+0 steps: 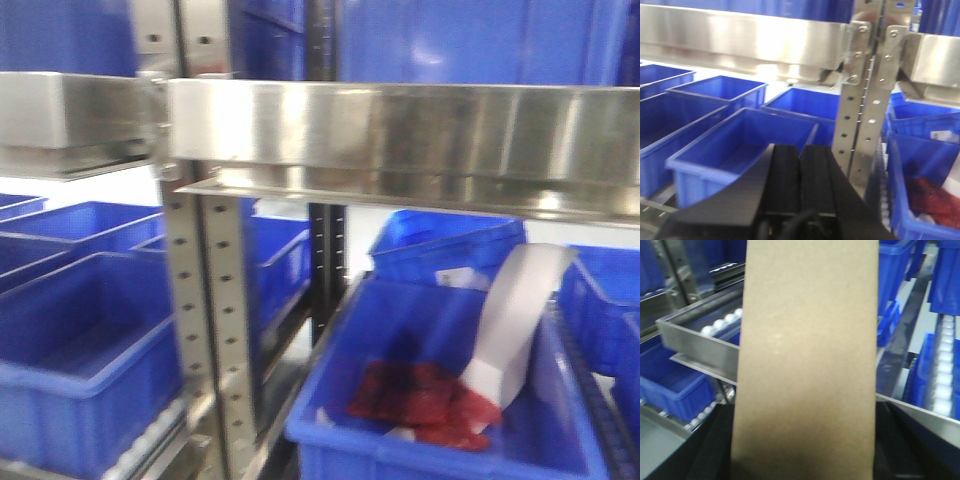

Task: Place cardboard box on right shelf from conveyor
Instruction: 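Drive toward the steel shelf rack with blue bins, box held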

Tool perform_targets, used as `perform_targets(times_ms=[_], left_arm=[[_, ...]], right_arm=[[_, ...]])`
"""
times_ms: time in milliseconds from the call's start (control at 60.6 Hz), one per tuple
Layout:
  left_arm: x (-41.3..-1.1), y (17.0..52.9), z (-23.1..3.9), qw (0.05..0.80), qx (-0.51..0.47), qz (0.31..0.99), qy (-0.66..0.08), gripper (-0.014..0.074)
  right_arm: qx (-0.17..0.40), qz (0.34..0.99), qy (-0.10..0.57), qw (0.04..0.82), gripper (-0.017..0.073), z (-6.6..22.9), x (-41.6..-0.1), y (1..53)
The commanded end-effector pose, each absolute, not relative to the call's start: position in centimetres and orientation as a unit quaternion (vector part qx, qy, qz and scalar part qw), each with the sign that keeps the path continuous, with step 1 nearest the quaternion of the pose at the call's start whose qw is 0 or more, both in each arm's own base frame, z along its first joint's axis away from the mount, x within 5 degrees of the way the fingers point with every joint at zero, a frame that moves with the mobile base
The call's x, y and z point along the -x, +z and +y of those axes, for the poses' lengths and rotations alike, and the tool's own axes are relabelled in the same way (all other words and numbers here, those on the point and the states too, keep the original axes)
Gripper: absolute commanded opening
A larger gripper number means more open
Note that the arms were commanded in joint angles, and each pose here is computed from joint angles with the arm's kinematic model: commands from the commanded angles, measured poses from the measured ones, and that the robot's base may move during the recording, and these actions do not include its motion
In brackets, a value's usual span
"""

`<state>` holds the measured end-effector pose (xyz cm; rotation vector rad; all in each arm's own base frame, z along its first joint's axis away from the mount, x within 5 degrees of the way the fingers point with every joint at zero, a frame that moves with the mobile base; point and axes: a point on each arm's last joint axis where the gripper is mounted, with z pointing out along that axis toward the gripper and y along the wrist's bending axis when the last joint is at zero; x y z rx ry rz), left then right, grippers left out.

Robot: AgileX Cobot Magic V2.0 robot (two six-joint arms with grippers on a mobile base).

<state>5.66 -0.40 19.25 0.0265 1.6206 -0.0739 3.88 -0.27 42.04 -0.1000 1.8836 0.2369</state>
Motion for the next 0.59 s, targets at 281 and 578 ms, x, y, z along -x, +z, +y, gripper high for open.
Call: perform_targets(times_ms=[281,578], left_arm=[[-5.60,19.75,-0.36,0.720,-0.009,0.693,-0.036,-0.0116],[-5.60,19.75,-0.36,0.720,-0.009,0.693,-0.036,-0.0116]], right_arm=[[0.049,0.772,0.101,0.626,0.0173,-0.29,-4.00,43.57],[0.049,0.772,0.101,0.626,0.0173,-0.29,-4.00,43.57]])
